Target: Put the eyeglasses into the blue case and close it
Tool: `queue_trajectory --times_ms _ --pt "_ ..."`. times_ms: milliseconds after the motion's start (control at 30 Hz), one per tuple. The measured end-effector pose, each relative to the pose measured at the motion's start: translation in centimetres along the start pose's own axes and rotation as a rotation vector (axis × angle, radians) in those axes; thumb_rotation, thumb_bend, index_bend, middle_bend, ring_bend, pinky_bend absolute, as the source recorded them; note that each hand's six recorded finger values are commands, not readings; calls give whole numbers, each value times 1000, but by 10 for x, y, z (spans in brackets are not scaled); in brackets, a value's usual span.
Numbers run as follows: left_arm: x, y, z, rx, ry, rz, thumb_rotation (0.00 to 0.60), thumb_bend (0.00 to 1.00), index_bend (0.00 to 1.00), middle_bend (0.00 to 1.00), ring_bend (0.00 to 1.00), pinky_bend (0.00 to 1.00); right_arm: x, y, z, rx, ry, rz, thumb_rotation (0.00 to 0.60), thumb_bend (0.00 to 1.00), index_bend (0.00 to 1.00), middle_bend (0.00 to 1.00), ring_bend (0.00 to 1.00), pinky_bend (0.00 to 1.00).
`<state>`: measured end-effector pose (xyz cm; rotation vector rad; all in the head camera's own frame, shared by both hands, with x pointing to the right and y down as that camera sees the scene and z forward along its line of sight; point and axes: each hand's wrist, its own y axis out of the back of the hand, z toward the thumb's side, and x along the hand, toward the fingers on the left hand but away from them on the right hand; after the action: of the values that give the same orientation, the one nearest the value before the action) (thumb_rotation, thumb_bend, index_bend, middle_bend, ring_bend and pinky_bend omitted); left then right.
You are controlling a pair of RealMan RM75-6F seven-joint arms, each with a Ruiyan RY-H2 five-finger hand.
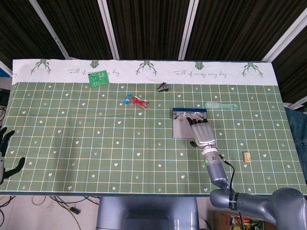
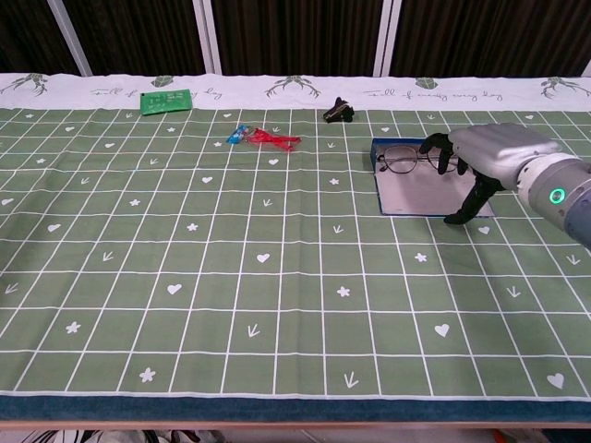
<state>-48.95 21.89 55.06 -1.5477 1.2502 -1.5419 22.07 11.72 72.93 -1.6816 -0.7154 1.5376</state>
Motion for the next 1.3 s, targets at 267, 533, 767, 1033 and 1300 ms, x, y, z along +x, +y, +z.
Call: queue_trajectory --times_ms 267,533,767,1033,1300 --pt "0 0 0 1 1 1 600 317 92 0 0 0 -5 -2 1 1 -4 5 600 244 185 302 331 263" --pt "0 0 0 2 2 0 600 317 93 0 0 0 -8 -4 0 -4 -10 12 600 302 209 313 331 263" --pt "0 0 0 3 3 0 600 317 94 0 0 0 -9 -5 0 -5 -13 13 600 330 218 317 331 263" --pt "0 0 -1 4 2 0 600 317 94 0 0 0 -8 -6 -1 0 -14 18 600 330 218 315 331 263" --pt "0 0 -1 4 2 0 600 317 94 0 0 0 -8 -7 0 8 -12 22 600 329 218 313 331 263"
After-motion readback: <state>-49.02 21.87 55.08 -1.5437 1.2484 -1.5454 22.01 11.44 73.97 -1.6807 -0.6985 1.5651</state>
